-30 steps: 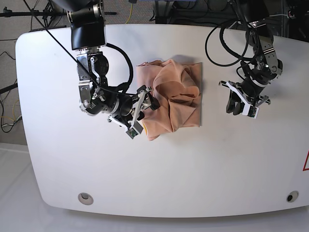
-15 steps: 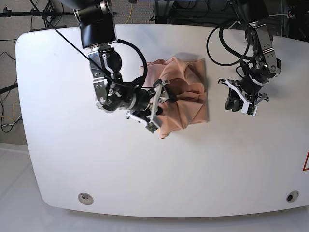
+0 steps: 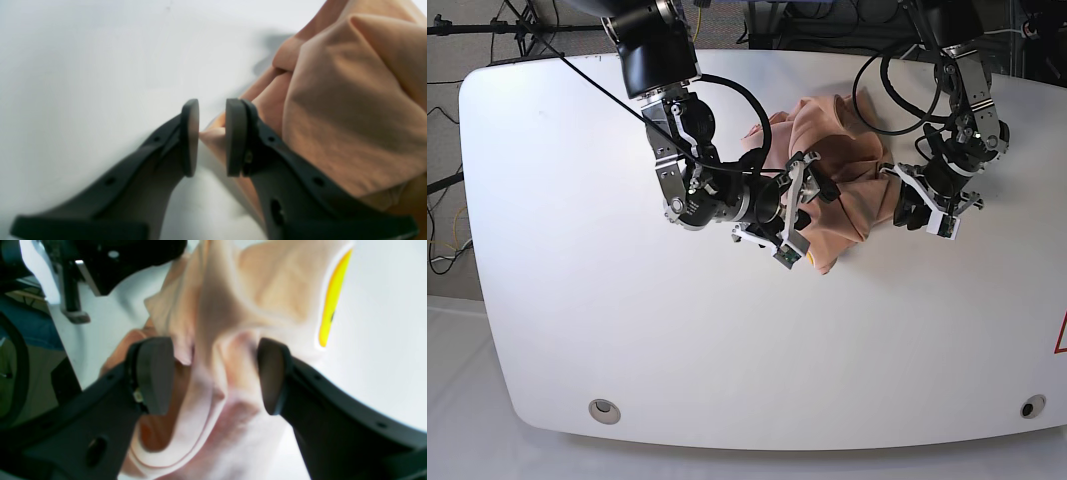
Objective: Fold the T-shirt properly
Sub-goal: 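Grasp the shirt edges with both grippers and lift them together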
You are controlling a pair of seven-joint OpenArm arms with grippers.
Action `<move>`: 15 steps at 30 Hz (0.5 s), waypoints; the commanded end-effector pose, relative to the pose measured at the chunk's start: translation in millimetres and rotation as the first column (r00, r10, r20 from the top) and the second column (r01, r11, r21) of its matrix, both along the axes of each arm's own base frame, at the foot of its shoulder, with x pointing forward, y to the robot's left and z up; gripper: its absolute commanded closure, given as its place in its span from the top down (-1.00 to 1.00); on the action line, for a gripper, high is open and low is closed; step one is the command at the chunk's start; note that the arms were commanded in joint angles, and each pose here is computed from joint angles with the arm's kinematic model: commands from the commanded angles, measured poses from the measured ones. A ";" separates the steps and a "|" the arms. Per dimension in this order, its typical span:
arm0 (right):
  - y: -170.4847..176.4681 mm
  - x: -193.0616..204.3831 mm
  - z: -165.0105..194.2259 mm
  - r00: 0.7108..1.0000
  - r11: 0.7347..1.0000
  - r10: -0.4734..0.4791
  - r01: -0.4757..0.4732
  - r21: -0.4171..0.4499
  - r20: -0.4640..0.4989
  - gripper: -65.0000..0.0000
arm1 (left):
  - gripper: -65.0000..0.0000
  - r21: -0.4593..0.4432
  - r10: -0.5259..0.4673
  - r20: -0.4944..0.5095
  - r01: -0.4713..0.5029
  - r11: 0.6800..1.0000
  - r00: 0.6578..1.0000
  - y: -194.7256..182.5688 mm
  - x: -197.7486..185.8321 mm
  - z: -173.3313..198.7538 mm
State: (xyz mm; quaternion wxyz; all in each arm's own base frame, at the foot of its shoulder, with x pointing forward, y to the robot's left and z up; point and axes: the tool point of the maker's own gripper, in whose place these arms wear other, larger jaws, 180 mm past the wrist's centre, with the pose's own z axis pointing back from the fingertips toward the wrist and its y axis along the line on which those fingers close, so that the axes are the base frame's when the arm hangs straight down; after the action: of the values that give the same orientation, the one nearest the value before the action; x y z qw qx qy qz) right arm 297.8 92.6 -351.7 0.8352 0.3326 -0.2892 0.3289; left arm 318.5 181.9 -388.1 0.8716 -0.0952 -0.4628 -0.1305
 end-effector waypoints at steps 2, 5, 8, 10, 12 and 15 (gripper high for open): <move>8.4 11.1 21.3 0.999 0.999 -0.006 0.003 0.051 0.050 0.17 | -0.61 -0.008 0.000 0.057 0.001 1.000 0.998 2.7 8.8 15.0; 8.9 9.9 20.9 0.999 0.998 -0.005 0.003 0.055 0.046 0.17 | -0.61 -0.008 0.000 0.057 0.001 1.000 0.998 2.7 8.8 15.0; 7.7 9.0 19.3 0.999 0.999 -0.006 0.003 0.052 0.043 0.17 | -0.61 -0.008 0.000 0.057 0.001 1.000 0.998 2.7 8.8 15.0; 7.8 7.8 18.3 0.999 0.999 -0.005 0.003 0.052 0.038 0.17 | -0.61 -0.008 0.000 0.057 0.001 1.000 0.998 2.7 8.8 15.0; 7.8 3.1 14.2 1.000 0.999 -0.005 0.004 0.052 0.025 0.16 | -0.61 -0.008 0.000 0.057 0.001 1.000 0.998 2.7 8.8 15.0; 7.3 2.8 17.1 0.999 0.998 -0.006 0.004 0.055 0.035 0.10 | -0.61 -0.008 0.000 0.057 0.001 1.000 0.998 2.7 8.8 15.0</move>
State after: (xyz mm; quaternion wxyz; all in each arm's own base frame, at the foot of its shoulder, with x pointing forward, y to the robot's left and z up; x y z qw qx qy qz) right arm 292.7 92.8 -355.7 0.8373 0.3348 -0.2840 0.3258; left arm 318.5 182.4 -388.0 0.8716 -0.0949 -0.4629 -0.1301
